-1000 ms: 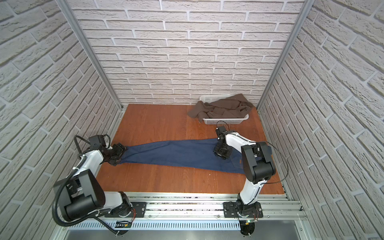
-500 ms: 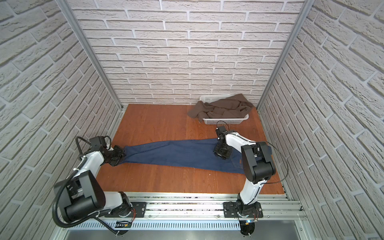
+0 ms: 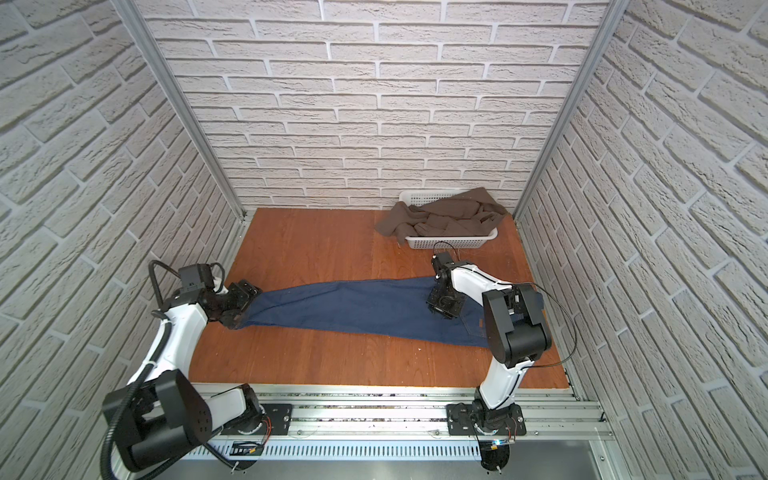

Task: Fold and stack the trousers
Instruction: 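Grasp the leg hem with the left gripper while right presses the back pocket, then lift the leg hem with the left gripper and carry it toward the right gripper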

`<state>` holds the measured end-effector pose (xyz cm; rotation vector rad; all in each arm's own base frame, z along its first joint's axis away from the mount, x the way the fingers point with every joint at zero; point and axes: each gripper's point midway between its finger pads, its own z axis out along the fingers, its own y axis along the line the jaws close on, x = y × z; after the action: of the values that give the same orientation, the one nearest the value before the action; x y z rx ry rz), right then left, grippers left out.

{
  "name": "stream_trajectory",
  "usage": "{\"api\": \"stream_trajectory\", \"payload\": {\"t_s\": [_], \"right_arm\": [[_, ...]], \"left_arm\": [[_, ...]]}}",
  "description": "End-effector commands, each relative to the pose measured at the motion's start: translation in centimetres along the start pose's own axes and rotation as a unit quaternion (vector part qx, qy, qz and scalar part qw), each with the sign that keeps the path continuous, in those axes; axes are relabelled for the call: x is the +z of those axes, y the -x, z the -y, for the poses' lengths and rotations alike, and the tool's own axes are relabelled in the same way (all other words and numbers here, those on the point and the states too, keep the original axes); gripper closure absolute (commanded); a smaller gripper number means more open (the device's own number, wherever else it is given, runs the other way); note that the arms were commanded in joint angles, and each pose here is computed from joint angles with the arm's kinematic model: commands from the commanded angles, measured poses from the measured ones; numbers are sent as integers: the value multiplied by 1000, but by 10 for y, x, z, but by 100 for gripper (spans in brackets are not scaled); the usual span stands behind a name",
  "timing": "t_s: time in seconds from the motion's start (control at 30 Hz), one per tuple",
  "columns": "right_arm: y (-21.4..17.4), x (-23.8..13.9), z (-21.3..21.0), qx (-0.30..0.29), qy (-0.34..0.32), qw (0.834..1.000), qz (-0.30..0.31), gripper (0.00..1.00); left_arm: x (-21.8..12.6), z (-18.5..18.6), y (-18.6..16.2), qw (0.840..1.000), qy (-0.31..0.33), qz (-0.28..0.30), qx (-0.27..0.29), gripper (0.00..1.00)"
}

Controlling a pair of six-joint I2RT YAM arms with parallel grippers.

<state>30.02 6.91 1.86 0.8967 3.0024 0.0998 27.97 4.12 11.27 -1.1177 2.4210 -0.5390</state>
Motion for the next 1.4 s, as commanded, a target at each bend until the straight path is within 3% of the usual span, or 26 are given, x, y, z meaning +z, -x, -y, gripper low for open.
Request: {"api": "stream_trajectory", "payload": {"t_s": [0.0, 0.17, 0.3, 0.53, 0.7, 0.77, 0.83, 0.93, 1.03, 1.13, 1.27, 1.37], "right_arm": [[-5, -1, -7, -6, 22, 1000, -3, 62], [-5, 3, -10, -8, 26, 1000, -7, 62], [-5, 5, -9, -10, 25, 1000, -9, 62], [-6, 11, -9, -11, 24, 1000, -15, 62], [-6, 8, -10, -13, 25, 1000, -12, 62], [-6, 7, -9, -12, 25, 1000, -12, 62], [-7, 6, -9, -12, 27, 1000, -11, 62], [-7, 4, -9, -11, 28, 1000, -10, 62], [-7, 3, -9, -11, 29, 999, -9, 62], [-6, -1, -8, -11, 28, 1000, -5, 62], [2, -16, -1, -8, 18, 1000, 14, 62], [14, -34, 15, 15, 9, 999, 38, 62]], "left_arm": [[2, -18, -16, 999, 21, -12, -47, 5], [12, -47, -25, 992, 79, -23, -94, 5], [23, -54, -20, 989, 85, -12, -119, 6], [46, -39, 6, 988, 38, 27, -150, 34], [47, -10, 15, 993, 12, 43, -107, 82], [41, 8, 16, 996, -5, 53, -72, 93], [31, 32, 14, 998, -23, 60, -20, 100], [16, 79, -6, 993, -44, 53, 97, 100], [6, 130, -46, 971, -68, 32, 225, 100], [3, 179, -98, 938, -104, -2, 331, 100], [10, 243, -184, 877, -153, -56, 452, 100], [19, 280, -244, 835, -189, -95, 508, 100]]}}
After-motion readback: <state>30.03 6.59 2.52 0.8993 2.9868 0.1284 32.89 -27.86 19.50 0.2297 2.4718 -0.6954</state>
